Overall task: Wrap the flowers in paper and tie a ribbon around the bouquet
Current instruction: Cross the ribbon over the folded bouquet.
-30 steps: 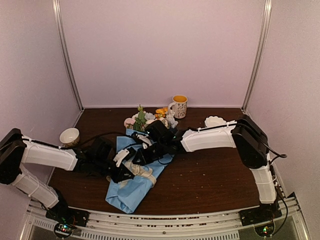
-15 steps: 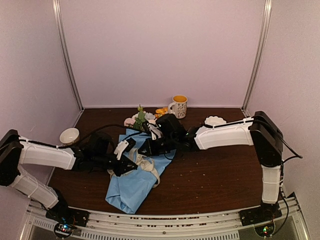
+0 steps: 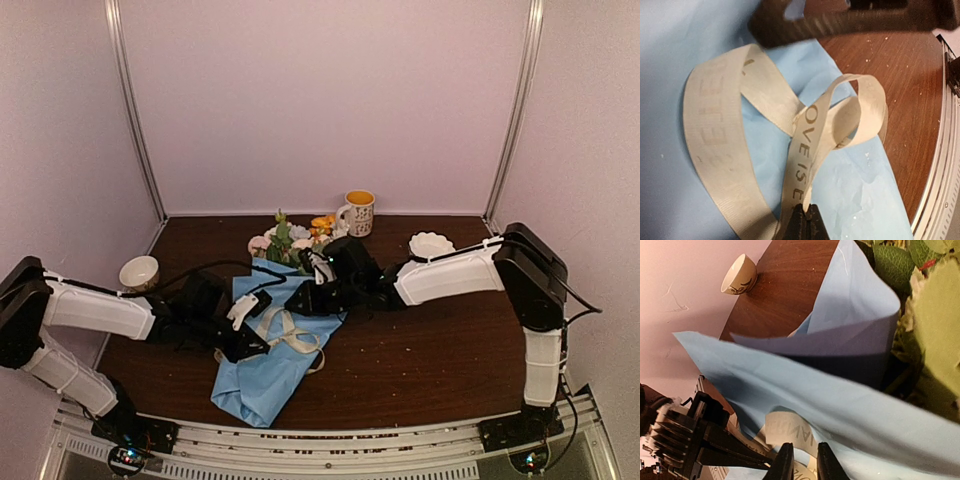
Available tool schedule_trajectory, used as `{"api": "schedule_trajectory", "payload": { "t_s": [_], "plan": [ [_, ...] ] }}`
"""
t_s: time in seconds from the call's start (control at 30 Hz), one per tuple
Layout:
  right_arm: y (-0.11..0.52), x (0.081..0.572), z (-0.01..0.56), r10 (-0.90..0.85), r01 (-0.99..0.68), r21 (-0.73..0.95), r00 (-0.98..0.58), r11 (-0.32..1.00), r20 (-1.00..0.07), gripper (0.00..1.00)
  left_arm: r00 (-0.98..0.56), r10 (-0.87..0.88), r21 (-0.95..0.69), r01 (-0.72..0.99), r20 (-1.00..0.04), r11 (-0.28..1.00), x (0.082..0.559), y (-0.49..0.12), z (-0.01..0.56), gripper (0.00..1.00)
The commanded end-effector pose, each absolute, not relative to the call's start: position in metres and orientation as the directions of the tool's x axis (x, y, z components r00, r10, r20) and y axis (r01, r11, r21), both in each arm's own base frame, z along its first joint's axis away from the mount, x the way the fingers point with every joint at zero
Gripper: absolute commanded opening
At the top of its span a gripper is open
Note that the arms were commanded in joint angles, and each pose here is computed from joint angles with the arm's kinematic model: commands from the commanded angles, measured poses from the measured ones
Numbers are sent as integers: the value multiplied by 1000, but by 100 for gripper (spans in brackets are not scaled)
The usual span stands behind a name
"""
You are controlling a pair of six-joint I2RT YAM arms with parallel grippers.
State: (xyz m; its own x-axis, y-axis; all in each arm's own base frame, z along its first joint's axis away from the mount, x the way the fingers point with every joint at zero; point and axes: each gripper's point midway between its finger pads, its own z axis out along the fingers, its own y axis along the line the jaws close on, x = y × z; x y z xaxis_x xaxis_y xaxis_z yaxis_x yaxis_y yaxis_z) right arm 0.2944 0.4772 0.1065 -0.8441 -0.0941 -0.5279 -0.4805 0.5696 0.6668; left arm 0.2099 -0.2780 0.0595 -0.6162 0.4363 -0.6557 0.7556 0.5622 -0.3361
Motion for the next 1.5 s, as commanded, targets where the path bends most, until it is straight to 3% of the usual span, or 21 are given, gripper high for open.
{"api": "schedule_trajectory", "payload": {
  "t_s": [0.0, 0.43, 1.0, 1.1, 1.23, 1.47],
  "plan": [
    [481, 306, 132, -96, -535, 644, -804, 547, -587, 21, -629, 470, -331, 752, -620, 570, 205, -273, 46, 0],
    [484, 293, 122, -207, -605, 603, -775, 520, -598, 32, -623, 467, -326, 755, -628, 569, 207, -273, 48, 0],
    [501, 289, 90, -259, -607, 576, -777, 547, -574, 38, -623, 470, -328, 756, -625, 567, 207, -274, 47, 0],
    [500, 290, 89, -267, -613, 564, -772, 553, -577, 31, -623, 468, -328, 755, -627, 567, 207, -274, 48, 0],
    [500, 289, 93, -258, -609, 575, -775, 547, -576, 1, -626, 469, -329, 754, -623, 568, 206, -273, 47, 0],
    [475, 312, 153, -80, -586, 609, -752, 534, -654, 0, -625, 471, -324, 753, -622, 572, 207, -272, 47, 0]
  ]
}}
